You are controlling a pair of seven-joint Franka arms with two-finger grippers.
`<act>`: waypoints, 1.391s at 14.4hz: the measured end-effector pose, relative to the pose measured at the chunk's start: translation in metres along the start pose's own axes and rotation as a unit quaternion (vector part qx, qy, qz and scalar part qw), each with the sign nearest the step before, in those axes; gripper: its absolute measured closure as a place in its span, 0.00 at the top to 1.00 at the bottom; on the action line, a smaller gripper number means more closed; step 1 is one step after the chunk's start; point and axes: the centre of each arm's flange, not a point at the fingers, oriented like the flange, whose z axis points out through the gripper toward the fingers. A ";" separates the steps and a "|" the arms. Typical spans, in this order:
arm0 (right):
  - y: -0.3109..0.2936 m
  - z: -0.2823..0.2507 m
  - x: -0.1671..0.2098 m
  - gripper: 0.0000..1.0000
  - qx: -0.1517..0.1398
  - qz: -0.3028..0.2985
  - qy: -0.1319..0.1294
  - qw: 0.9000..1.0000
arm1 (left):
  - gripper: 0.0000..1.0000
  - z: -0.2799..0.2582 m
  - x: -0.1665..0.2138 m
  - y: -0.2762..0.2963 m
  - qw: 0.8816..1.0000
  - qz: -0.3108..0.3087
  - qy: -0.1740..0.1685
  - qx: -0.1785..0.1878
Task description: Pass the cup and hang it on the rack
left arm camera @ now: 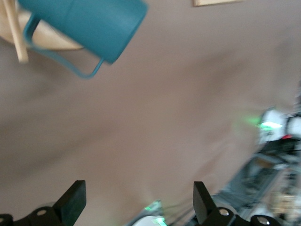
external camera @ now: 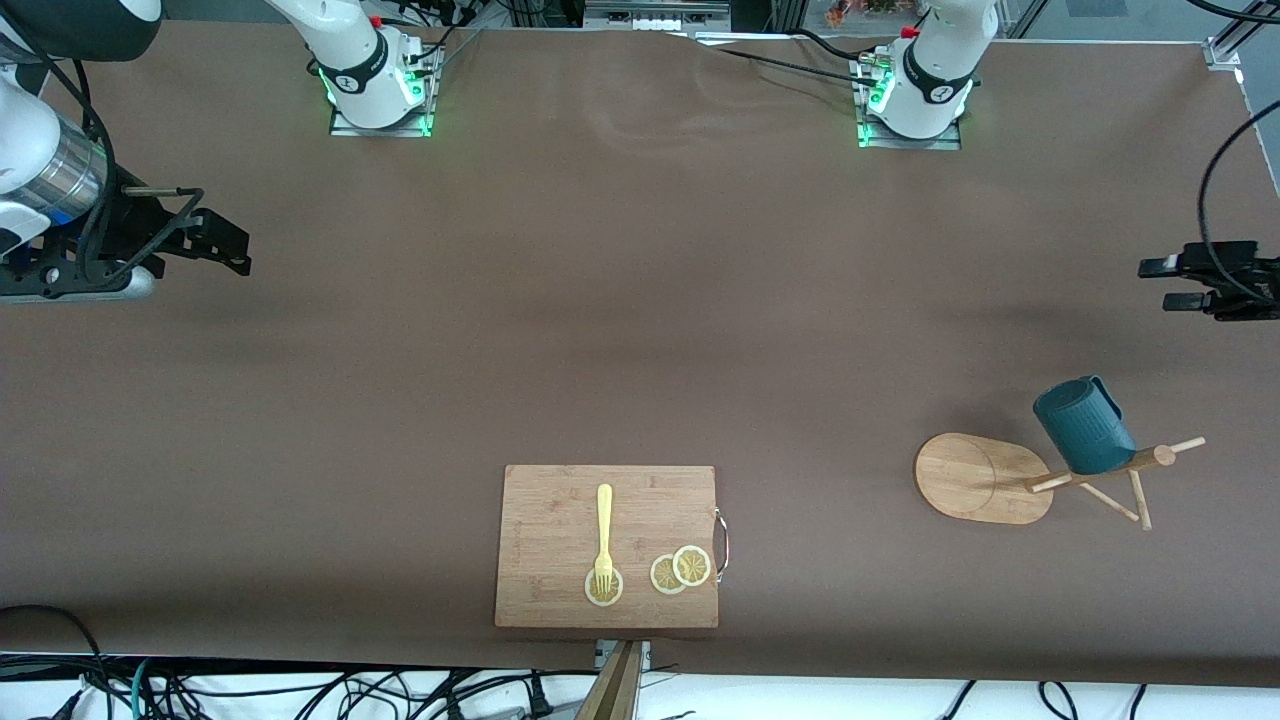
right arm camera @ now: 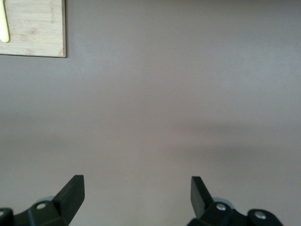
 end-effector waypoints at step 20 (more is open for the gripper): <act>0.000 0.003 -0.004 1.00 -0.001 0.000 -0.016 1.000 | 1.00 -0.034 0.041 0.253 0.952 -0.149 0.108 0.245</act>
